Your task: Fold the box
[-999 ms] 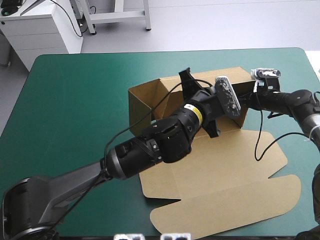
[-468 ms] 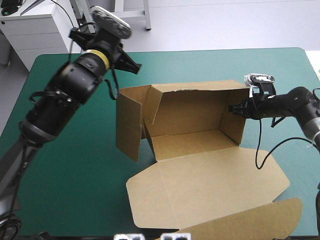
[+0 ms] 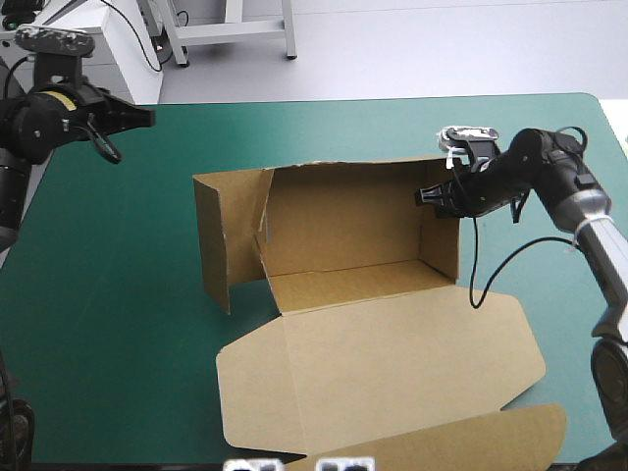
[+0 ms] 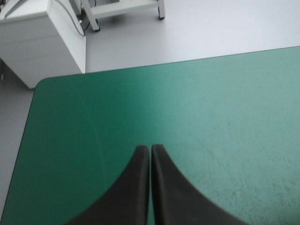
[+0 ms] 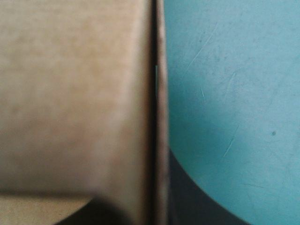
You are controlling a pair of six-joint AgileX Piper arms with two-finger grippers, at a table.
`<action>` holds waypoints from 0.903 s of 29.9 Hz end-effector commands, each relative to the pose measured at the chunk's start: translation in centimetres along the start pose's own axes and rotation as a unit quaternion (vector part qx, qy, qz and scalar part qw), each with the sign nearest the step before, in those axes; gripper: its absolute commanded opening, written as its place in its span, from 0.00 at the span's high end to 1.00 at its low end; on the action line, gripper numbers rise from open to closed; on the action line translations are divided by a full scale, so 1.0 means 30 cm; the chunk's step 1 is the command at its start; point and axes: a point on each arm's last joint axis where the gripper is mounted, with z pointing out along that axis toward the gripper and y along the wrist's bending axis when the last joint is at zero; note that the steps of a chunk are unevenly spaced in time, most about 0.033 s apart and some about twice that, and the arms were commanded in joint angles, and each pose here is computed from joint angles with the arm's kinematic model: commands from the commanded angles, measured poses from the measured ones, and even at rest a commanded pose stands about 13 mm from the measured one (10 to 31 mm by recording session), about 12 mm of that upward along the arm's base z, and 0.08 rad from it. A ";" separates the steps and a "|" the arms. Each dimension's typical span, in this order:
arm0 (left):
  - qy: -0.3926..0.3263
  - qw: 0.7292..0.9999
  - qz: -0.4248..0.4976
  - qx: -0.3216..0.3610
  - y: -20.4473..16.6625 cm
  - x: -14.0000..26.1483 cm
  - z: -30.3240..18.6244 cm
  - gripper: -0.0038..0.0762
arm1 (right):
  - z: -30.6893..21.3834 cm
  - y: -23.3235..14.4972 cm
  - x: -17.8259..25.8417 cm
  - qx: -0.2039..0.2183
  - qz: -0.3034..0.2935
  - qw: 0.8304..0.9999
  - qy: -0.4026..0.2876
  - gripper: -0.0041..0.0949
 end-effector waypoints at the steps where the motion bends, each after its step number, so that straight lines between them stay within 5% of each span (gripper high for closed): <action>1: -0.015 1.000 -0.027 0.005 0.064 -0.006 -0.056 0.96 | -0.032 0.041 -0.055 -0.009 0.011 1.000 -0.006 0.96; 14: 0.106 0.991 -0.074 0.046 0.108 0.218 0.115 0.96 | 0.127 0.034 -0.222 -0.003 0.018 1.000 0.004 0.93; 21: 0.113 0.990 -0.070 0.057 0.100 0.239 0.130 0.96 | 0.198 0.007 -0.225 0.012 0.040 0.999 0.017 0.58; 27: 0.115 0.989 -0.071 0.059 0.099 0.240 0.130 0.96 | 0.104 0.022 -0.242 0.029 0.019 0.999 0.003 0.55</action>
